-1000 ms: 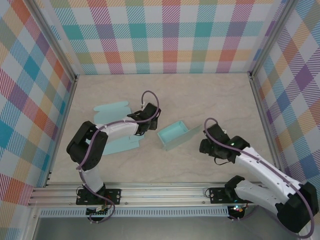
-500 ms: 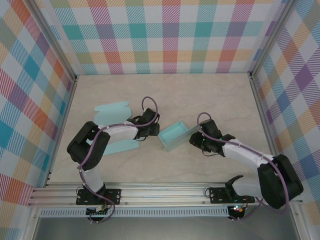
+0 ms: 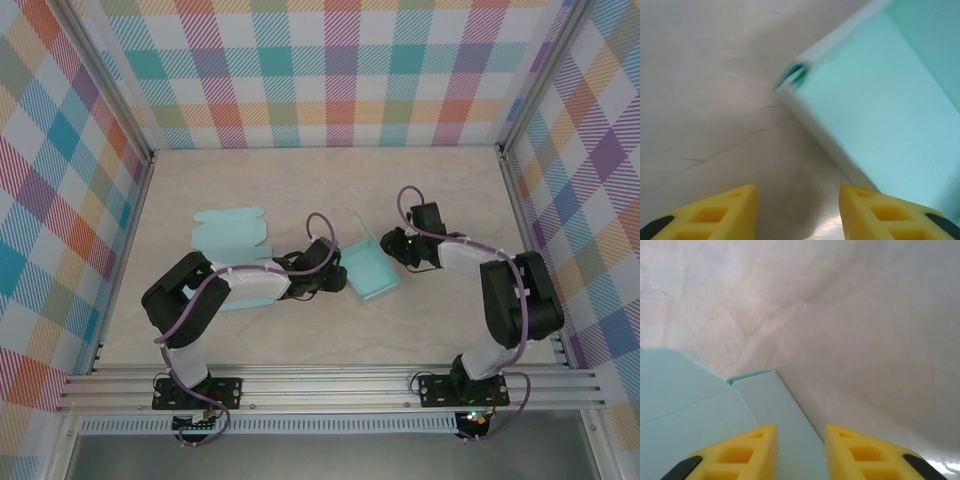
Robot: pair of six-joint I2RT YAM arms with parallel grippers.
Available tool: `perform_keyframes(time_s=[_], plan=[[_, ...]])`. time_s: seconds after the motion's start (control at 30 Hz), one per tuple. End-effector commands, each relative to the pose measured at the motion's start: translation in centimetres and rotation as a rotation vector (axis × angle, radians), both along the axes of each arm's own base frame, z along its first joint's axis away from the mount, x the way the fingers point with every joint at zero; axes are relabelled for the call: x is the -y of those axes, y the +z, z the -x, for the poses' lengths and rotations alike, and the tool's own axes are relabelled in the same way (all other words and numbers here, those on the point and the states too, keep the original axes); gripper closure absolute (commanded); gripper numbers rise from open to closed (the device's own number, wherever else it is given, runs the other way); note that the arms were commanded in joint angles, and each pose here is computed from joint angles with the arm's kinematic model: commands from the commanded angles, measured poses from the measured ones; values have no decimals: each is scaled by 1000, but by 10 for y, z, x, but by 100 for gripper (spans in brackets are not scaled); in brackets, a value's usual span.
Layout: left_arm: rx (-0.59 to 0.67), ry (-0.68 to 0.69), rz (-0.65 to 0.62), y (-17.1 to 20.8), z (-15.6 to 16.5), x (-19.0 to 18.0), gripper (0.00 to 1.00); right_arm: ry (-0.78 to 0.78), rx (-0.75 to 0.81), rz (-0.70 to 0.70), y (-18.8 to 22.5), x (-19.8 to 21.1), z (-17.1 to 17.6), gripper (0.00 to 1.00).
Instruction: Fold the paper box
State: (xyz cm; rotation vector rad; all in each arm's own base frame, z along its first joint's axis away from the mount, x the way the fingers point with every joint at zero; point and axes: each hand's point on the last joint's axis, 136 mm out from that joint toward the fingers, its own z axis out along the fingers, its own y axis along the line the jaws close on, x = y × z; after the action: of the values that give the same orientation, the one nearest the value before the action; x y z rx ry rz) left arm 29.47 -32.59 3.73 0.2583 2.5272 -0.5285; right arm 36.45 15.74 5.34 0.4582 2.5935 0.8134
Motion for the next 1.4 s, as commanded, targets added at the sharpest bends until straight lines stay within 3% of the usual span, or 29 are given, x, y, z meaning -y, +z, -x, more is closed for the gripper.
perform_keyframes(time_s=[0.0,0.1,0.2,0.37,0.5,0.67,0.77,1.03,1.37], plan=[[27,-26,103,14,5,33,54,72,18,-13,10,-3,-16,69],[86,-32,124,30,8,38,55,59,6,28,14,16,-25,68],[176,-6,94,50,4,20,55,27,2,89,22,40,-23,65],[356,-23,-150,87,-13,-20,46,-53,-12,287,40,83,3,56],[420,-136,-308,95,-28,-25,37,-126,-15,387,58,109,33,48],[397,-308,-402,77,-38,-1,37,-195,14,441,85,128,73,30],[397,-337,-454,66,-49,7,38,-207,40,441,100,132,91,22],[408,-367,-574,48,-67,12,41,-212,98,392,126,130,121,18],[370,-404,-647,27,-70,12,50,-213,143,357,141,127,129,16]])
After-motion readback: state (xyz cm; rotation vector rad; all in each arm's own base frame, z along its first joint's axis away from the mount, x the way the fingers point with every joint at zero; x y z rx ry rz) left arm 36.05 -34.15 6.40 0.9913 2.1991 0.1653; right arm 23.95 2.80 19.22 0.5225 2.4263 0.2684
